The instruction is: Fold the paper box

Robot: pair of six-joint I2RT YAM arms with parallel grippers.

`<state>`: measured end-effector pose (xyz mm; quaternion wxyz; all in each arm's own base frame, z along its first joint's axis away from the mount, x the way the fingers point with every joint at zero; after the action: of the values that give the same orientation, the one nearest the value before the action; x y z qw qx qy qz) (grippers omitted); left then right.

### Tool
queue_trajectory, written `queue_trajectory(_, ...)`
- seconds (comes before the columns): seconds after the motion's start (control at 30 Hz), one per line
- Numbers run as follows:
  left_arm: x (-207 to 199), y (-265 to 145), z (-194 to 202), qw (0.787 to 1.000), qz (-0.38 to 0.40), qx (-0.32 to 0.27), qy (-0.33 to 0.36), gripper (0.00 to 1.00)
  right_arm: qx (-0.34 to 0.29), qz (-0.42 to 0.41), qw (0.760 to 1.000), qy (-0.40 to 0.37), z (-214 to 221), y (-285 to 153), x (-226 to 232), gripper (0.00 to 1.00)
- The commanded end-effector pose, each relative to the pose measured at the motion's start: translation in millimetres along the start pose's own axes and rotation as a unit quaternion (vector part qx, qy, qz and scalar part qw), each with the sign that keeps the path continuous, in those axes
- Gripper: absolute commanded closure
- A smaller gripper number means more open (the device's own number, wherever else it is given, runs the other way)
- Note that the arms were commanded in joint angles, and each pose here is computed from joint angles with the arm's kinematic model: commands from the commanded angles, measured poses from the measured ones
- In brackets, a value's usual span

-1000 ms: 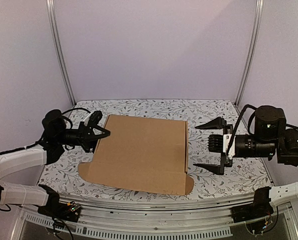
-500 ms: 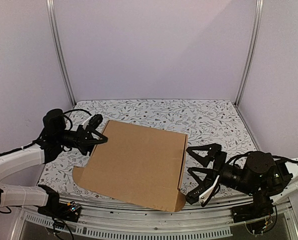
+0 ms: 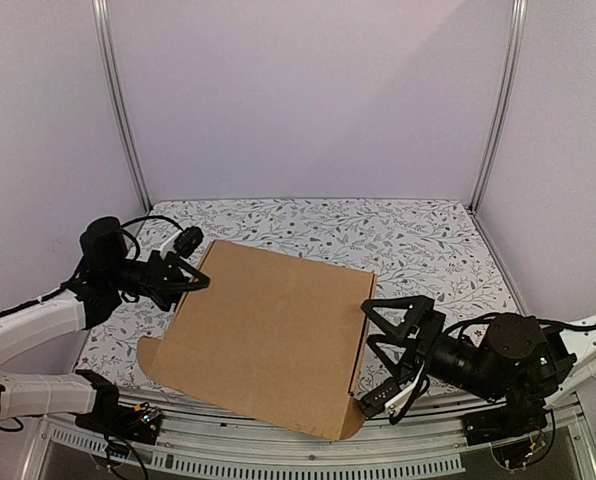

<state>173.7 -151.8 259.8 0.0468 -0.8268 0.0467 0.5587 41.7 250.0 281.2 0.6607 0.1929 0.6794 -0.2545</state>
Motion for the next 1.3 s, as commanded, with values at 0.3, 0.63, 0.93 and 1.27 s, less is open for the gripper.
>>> queue_trajectory(0.3,-31.4,-1.9,6.9,0.998,0.018,0.02,0.05,1.0,-0.035,-0.005,0.999,-0.031,-23.2,-16.0,-14.1,0.01)
queue_trajectory(0.63,-39.2,4.3,13.0,0.997,0.028,0.041,0.062,1.0,-0.06,-0.005,0.996,-0.065,-35.9,-8.7,-17.6,0.01)
queue_trajectory(0.93,-38.9,7.0,17.8,0.996,0.027,0.05,0.065,1.0,-0.069,0.0,0.996,-0.062,-41.9,-2.8,-20.1,0.05)
queue_trajectory(1.27,-36.5,8.6,18.3,0.996,0.022,0.055,0.064,1.0,-0.067,0.001,0.996,-0.055,-44.5,1.5,-22.6,0.28)
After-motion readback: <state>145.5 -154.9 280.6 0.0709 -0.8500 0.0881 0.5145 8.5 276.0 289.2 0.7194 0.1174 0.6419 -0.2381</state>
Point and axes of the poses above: each gripper's point midway between its finger pads, its own y axis out along the fingers, its own x axis along the line the jaws close on, z = x × y, the point moved 9 cm from there along -y, back along the fingers, and after that the axes turned 7 degrees about y, right-handed, at the moved point
